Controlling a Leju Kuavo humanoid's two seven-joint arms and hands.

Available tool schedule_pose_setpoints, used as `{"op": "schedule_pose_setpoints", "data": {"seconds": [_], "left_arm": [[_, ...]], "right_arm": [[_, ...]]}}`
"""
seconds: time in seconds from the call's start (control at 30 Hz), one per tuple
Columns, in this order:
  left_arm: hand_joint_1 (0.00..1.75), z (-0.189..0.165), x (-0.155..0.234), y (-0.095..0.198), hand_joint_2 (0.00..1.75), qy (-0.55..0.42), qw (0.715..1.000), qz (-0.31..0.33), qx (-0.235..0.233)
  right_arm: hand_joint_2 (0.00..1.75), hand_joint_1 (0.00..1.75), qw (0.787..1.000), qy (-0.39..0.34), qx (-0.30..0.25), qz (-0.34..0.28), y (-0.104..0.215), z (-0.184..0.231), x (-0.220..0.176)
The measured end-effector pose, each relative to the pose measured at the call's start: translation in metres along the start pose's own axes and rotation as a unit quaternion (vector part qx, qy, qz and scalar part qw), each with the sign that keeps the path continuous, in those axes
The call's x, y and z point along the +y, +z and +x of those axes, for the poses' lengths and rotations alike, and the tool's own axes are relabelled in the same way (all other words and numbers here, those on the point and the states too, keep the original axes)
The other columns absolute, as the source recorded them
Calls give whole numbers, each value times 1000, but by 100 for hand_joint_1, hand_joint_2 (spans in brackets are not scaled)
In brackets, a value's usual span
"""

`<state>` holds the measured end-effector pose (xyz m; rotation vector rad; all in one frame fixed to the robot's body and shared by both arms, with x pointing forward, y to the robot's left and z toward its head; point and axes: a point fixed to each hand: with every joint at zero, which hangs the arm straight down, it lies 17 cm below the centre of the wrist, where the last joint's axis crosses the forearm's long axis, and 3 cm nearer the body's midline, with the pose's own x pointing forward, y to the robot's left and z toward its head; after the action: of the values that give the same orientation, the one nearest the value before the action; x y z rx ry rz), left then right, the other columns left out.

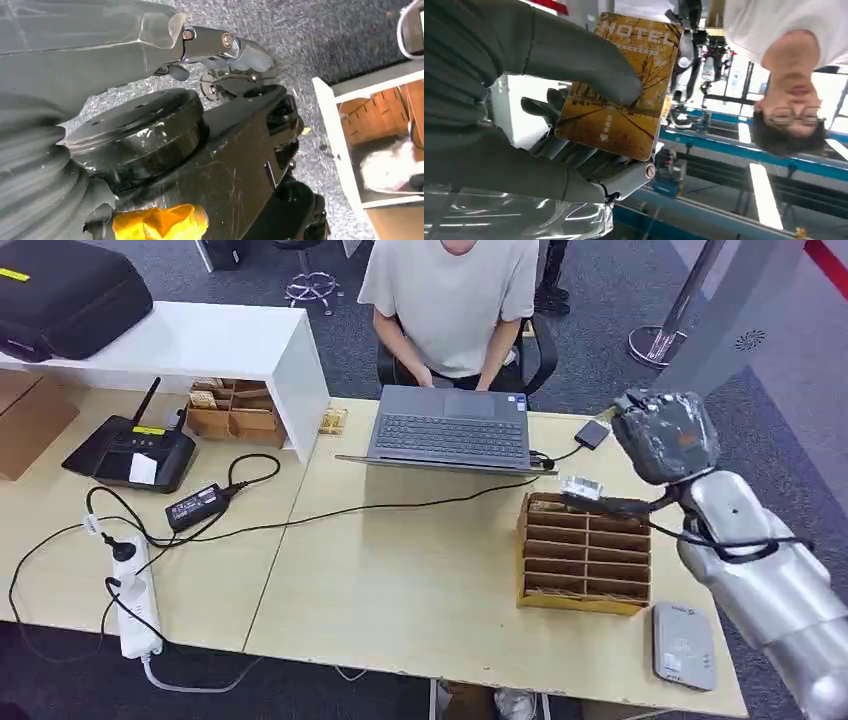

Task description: Pass the card to the sensor for recognition and then transmit it.

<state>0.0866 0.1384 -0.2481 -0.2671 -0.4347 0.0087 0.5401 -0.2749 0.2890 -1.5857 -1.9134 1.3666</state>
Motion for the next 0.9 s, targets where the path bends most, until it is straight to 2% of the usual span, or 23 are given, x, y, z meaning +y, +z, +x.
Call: {"op": "schedule_pose_setpoints", "data": {"seconds": [0.07, 0.13, 0.27, 0.57, 0.63, 0.67, 0.77, 0.9], "left_arm": [[0, -5, 4, 0, 175, 4, 1000, 12, 9], [0, -8, 6, 0, 175, 7, 1000, 17, 14], [0, -7, 7, 0, 175, 11, 1000, 19, 15], [0, -2, 7, -1, 175, 27, 999, 21, 9], [0, 25, 11, -12, 175, 67, 997, 31, 25], [0, 51, 16, -20, 175, 85, 995, 40, 35], [0, 135, 25, -33, 175, 127, 991, 45, -8], [0, 141, 34, -31, 175, 154, 986, 50, -28]], "right_arm": [[175, 175, 1000, -2, 8, -4, 45, 1, 2], [175, 175, 1000, -5, 14, 2, 76, 3, 3], [175, 175, 1000, 1, 25, 4, 98, -4, -4], [175, 175, 1000, -2, 20, -4, 104, -8, -17], [175, 175, 1000, -11, -9, -14, 79, 12, -17], [175, 175, 1000, -16, -9, -24, 60, 20, -17], [175, 175, 998, -43, -14, -54, 33, 51, -19], [175, 175, 997, -53, -23, -55, 40, 68, -15]]}}
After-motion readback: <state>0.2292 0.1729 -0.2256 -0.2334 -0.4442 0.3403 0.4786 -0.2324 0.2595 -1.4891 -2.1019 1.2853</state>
